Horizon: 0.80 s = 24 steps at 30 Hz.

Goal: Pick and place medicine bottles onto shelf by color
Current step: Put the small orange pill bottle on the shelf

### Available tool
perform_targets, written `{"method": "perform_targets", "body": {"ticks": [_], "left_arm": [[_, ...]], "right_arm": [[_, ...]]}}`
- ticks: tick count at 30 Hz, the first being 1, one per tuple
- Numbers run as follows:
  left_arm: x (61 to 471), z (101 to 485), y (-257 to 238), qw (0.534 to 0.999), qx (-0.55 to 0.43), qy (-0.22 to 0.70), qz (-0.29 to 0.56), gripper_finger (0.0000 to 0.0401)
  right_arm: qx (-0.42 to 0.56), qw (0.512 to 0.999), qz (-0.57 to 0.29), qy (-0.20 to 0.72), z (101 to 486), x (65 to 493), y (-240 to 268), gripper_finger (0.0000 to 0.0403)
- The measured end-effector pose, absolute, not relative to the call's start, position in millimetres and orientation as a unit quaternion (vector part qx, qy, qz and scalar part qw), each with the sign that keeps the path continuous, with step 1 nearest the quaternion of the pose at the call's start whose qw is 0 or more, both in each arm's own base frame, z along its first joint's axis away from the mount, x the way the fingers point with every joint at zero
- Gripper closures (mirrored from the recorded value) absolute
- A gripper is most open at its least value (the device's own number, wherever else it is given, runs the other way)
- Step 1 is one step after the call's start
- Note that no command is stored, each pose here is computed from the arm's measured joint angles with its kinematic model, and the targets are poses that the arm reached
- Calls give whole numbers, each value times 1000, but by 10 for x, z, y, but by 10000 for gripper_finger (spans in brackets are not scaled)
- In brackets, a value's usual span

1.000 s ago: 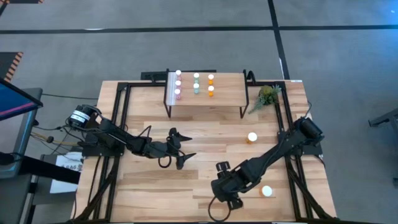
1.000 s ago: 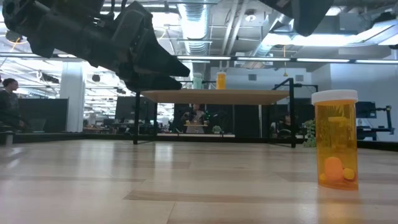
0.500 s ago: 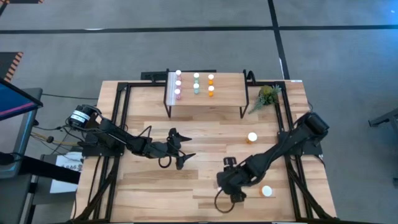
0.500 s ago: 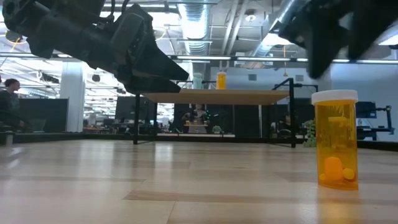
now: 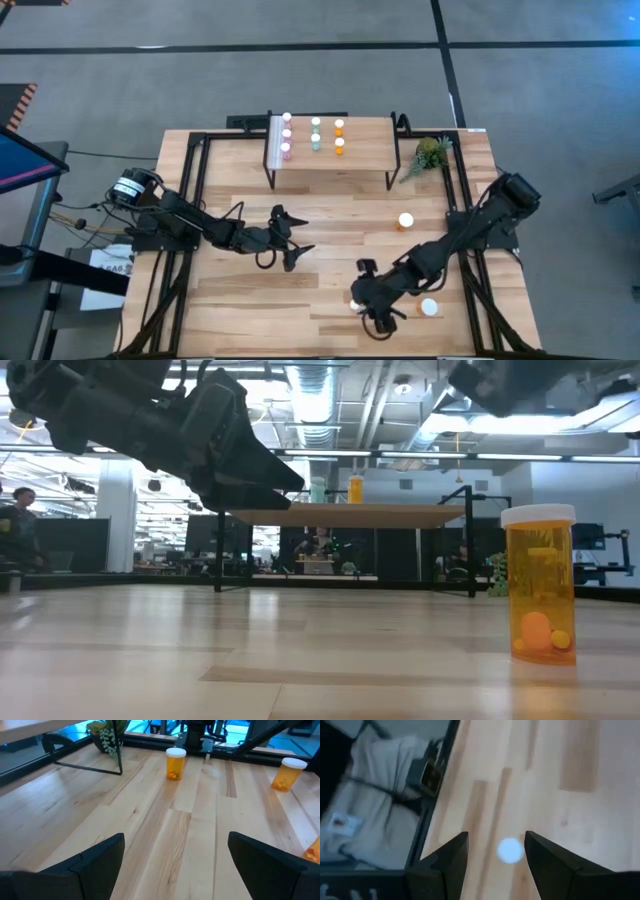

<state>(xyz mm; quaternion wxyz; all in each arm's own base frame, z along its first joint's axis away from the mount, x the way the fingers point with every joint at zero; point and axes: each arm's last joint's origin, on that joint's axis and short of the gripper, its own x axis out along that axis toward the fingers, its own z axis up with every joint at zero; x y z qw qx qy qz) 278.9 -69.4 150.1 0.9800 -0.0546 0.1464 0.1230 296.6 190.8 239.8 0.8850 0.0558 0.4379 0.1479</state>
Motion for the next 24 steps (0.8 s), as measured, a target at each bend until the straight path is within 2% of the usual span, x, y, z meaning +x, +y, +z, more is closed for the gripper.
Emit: {"method": "perform_targets", "body": {"ticks": [5,12,24], "left_arm": [[2788,1496,-694,980,-53,149,123,57],[2791,1502,-694,980,-54,146,125,57],[2789,1499,-691,979,-53,148,129,57]], "right_arm": [[61,883,165,436,2332,3001,1983,186],[60,867,147,472,2213,2982,1973,188],[61,871,150,464,2184,3019,1998,188]]}}
